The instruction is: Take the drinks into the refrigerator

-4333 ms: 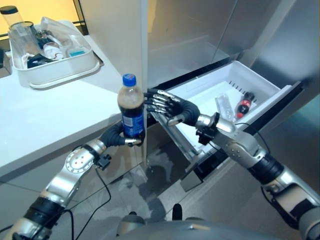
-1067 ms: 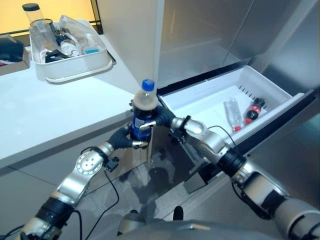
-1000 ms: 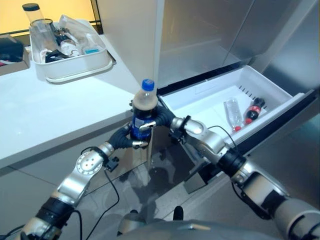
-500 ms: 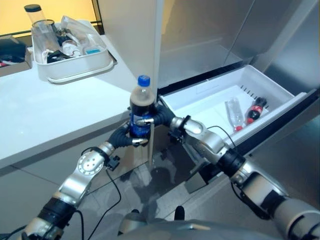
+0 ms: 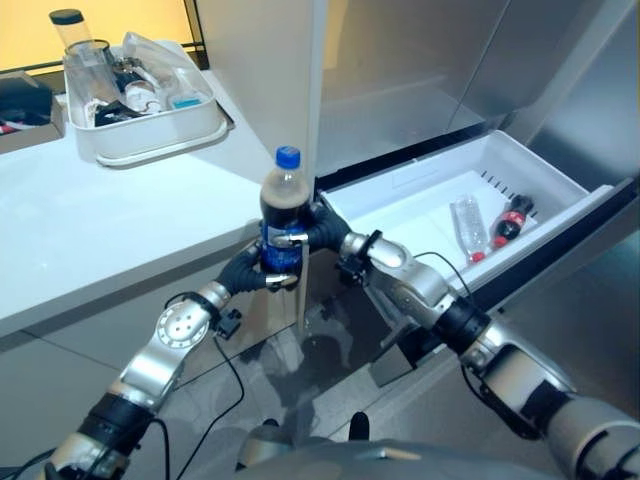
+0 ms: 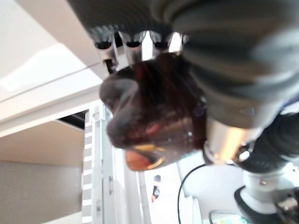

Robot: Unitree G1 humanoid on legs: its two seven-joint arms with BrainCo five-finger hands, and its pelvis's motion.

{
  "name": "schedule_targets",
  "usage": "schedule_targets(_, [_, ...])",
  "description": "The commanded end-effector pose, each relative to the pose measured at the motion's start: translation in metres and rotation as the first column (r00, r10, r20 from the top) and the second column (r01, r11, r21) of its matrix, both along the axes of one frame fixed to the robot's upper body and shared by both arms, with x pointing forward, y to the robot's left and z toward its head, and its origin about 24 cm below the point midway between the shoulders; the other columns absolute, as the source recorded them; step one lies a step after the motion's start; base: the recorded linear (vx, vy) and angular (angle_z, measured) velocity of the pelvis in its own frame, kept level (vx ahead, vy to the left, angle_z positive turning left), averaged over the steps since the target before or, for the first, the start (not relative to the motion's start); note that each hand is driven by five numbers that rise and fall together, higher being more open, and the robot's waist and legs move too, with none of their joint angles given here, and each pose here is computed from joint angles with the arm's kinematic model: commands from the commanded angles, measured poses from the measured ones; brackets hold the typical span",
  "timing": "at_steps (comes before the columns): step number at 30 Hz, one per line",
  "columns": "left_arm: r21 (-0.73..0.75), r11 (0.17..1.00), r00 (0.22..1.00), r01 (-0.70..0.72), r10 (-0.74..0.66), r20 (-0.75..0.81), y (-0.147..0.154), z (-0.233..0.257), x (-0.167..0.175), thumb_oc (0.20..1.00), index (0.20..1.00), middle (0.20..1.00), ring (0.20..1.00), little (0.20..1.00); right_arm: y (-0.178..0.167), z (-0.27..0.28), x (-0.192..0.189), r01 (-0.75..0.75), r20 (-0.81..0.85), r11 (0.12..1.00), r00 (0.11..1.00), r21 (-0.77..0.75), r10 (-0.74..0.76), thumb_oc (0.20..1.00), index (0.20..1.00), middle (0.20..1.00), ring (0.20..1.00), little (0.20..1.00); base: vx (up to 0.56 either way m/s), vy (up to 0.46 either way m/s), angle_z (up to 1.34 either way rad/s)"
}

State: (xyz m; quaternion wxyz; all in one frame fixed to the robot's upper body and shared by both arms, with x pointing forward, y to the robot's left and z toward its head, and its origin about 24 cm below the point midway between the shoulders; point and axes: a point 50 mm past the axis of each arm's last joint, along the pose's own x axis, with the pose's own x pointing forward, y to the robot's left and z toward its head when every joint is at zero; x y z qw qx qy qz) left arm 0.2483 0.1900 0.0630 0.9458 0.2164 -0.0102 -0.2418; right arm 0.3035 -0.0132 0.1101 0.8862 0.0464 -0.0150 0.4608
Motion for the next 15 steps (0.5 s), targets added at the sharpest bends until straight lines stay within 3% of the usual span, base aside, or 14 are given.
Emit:
schedule_targets(1, [-0.065, 0.987, 0.959, 0.147, -0.127, 0.252, -0.036, 0.053, 0.024, 0.2, 0.2, 0.2, 0.2, 0.2, 0.029, 0.046, -0.01, -0.123, 0.096, 0.968, 0.99, 0.219, 0.104, 0.2, 0.2, 0.2, 0.2, 0.2, 0.0, 0.0, 0.0])
schedule_targets(4, [-0.068, 0.987, 0.962, 0.149, -0.128, 0.242, -0.037, 0.051, 0.024, 0.2, 0.2, 0.2, 0.2, 0.2, 0.029, 0.046, -0.009, -0.112, 0.07, 0.962, 0.993, 0.248, 0.098, 0.2, 0.2, 0.2, 0.2, 0.2, 0.0, 0.0, 0.0])
schedule_targets(5, [-0.068, 0.987, 0.962, 0.149, -0.129, 0.242, -0.037, 0.051, 0.024, 0.46, 0.46, 0.46, 0.46, 0.46, 0.029, 0.046, -0.009, -0.112, 0.07, 0.962, 0.993, 0.248, 0.098, 0.2, 0.2, 0.2, 0.2, 0.2, 0.0, 0.0, 0.0])
schedule_targets(6, [-0.074, 0.987, 0.964, 0.146, -0.125, 0.233, -0.037, 0.049, 0.023, 0.859, 0.859, 0.859, 0.859, 0.859, 0.028, 0.048, -0.009, -0.11, 0.063, 0.958, 0.993, 0.265, 0.096, 0.2, 0.2, 0.2, 0.2, 0.2, 0.0, 0.0, 0.0])
schedule_targets(7, [-0.088, 0.987, 0.969, 0.136, -0.114, 0.22, -0.036, 0.046, 0.023, 1.0, 1.0, 1.0, 1.0, 1.0, 0.027, 0.05, -0.008, -0.102, 0.046, 0.951, 0.995, 0.291, 0.093, 0.2, 0.2, 0.2, 0.2, 0.2, 0.0, 0.0, 0.0])
schedule_targets(15, [-0.125, 0.983, 0.981, 0.136, -0.116, 0.157, -0.031, 0.036, 0.016, 1.0, 1.0, 1.0, 1.0, 1.0, 0.005, 0.059, 0.001, -0.032, 0.027, 0.929, 0.999, 0.369, 0.024, 0.2, 0.2, 0.2, 0.2, 0.2, 0.0, 0.0, 0.0])
